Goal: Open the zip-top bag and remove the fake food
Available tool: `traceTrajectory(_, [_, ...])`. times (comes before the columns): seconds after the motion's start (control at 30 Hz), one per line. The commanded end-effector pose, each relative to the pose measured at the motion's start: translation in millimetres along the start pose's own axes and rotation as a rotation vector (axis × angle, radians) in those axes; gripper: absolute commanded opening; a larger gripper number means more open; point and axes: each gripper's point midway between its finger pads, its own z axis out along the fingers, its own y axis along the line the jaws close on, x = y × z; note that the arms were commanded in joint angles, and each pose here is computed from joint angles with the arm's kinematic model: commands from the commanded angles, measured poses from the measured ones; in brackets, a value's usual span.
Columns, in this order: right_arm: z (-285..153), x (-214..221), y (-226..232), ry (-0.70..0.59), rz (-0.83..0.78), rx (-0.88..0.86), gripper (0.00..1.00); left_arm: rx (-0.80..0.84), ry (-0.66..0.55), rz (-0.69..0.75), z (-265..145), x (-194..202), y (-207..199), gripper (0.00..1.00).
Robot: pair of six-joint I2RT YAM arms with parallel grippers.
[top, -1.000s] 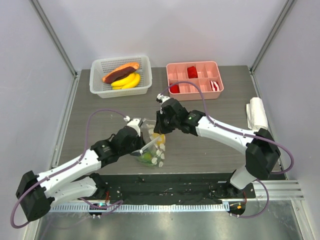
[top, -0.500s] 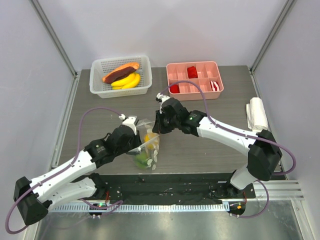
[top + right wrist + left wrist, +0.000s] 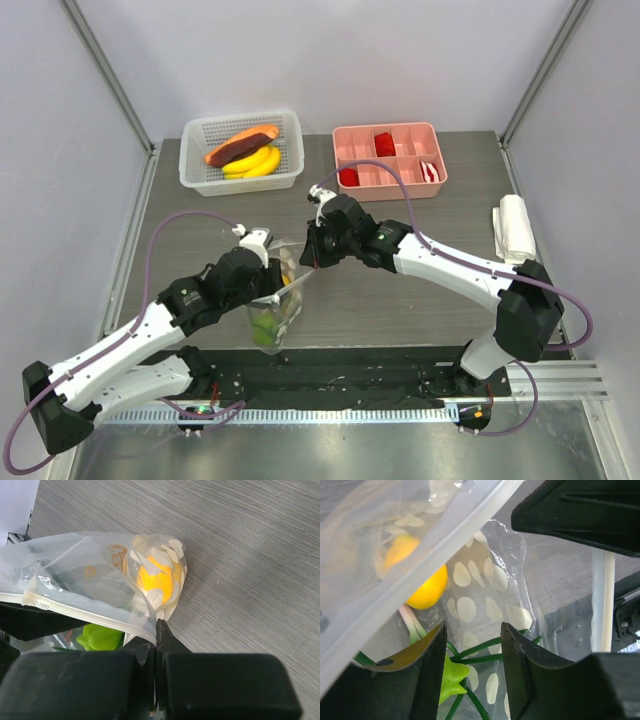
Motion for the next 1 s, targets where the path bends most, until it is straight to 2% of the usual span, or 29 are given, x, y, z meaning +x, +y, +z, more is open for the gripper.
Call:
traceTrajectory(0.0, [-8,-21,-20,-0.067,-0.018,0.095,0.01,0.074,0.005,-0.016,-15,-2,-12,0.47])
traceTrajectory(0.1, [-14,-30,-20,-0.099,-0.023,0.114,0.01,0.138,-0.124,-0.113,-19,-24,-24,0.62])
traceTrajectory(0.2, [-21,-38,-15,-0.1,-0.042,0.116,0.01,0.331,-0.302,-0.18,-36,-62,-57,0.84])
traceTrajectory(0.27, [-26,-43,-11,-0.104,-0.055,0.112,0.01,0.352,-0.384,-0.208,-45,-84,-63,0.84])
traceTrajectory(0.37, [-32,-49,-13,-0.13,-0.059,0.134,0.01,0.297,-0.425,-0.19,-51,-112,-66,0.83])
traceTrajectory(0.4, [-33,-50,-14,-0.132,-0.064,0.143,0.01,0.246,-0.378,-0.174,-37,-108,-64,0.82])
traceTrajectory(0.47, [-33,-50,-9,-0.132,-0.083,0.139,0.01,0.229,-0.376,-0.153,-41,-123,-71,0.74])
traceTrajectory(0.5, [-33,-52,-12,-0.142,-0.099,0.161,0.01,0.171,-0.326,-0.111,-23,-117,-67,0.73])
traceTrajectory(0.57, [-34,-53,-10,-0.152,-0.116,0.171,0.01,0.093,-0.299,-0.078,-12,-122,-61,0.72])
traceTrajectory(0.63, [-35,-56,-9,-0.162,-0.124,0.175,0.01,0.014,-0.222,-0.007,12,-110,-52,0.73])
traceTrajectory(0.7, [-38,-61,-9,-0.178,-0.128,0.184,0.01,0.026,-0.202,0.044,23,-105,-54,0.77])
traceTrajectory(0.73, [-42,-66,-10,-0.2,-0.129,0.196,0.01,0.074,-0.264,0.05,23,-116,-63,0.78])
traceTrajectory(0.8, [-48,-72,-11,-0.215,-0.134,0.209,0.01,0.088,-0.294,0.084,33,-103,-54,0.82])
traceTrajectory(0.83, [-55,-78,-11,-0.233,-0.141,0.214,0.01,0.159,-0.414,0.104,19,-124,-66,0.83])
traceTrajectory(0.93, [-66,-84,-9,-0.257,-0.147,0.203,0.01,0.233,-0.508,0.175,20,-110,-62,0.87])
traceTrajectory(0.97, [-70,-85,-5,-0.263,-0.148,0.188,0.01,0.29,-0.595,0.173,6,-121,-69,0.88])
